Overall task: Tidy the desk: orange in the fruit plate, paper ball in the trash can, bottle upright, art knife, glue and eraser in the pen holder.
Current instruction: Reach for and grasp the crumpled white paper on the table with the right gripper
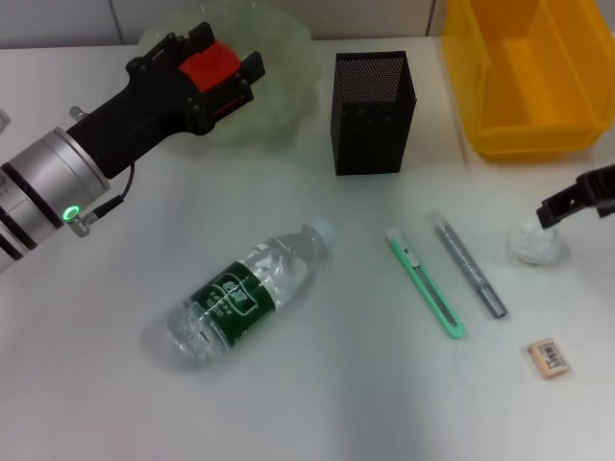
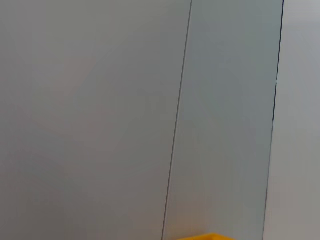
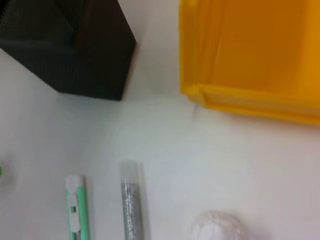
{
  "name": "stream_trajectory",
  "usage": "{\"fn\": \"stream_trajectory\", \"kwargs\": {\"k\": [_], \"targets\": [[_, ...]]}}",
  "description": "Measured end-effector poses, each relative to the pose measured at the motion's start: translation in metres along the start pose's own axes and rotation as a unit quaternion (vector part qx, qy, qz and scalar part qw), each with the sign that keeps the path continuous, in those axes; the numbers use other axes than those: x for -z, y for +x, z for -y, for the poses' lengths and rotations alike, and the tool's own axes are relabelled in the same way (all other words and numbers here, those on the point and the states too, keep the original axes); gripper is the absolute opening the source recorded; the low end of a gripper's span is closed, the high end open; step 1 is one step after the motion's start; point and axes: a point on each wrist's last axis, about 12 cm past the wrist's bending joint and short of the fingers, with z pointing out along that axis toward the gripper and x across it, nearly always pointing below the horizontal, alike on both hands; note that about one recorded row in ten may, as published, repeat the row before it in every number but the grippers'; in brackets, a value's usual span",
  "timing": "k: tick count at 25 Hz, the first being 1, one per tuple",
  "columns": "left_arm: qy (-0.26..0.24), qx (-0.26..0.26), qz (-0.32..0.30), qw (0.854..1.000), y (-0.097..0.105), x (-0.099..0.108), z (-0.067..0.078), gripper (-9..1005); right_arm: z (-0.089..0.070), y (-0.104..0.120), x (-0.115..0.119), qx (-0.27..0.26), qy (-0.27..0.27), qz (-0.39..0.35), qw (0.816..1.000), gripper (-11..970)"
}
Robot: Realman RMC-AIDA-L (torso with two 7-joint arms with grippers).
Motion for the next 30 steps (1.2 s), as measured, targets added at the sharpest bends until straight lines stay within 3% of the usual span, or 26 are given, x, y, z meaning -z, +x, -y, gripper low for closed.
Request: {"fn": "stream_trajectory", "kwargs": {"k": [13,30], "targets": [[0.000,-0.011,0.006,1.000,-0.004,-0.007,-0.002,804,-0.009,-0.016,-0.037,0.027,0.017,-0.024,0.999,816],[-0.004,-0.010,0.006,1.000,-0.004,-0.005,-0.002,804,-0.010,-0.016,-0.045,0.038,0.013,-0.033,0.999,808]]}}
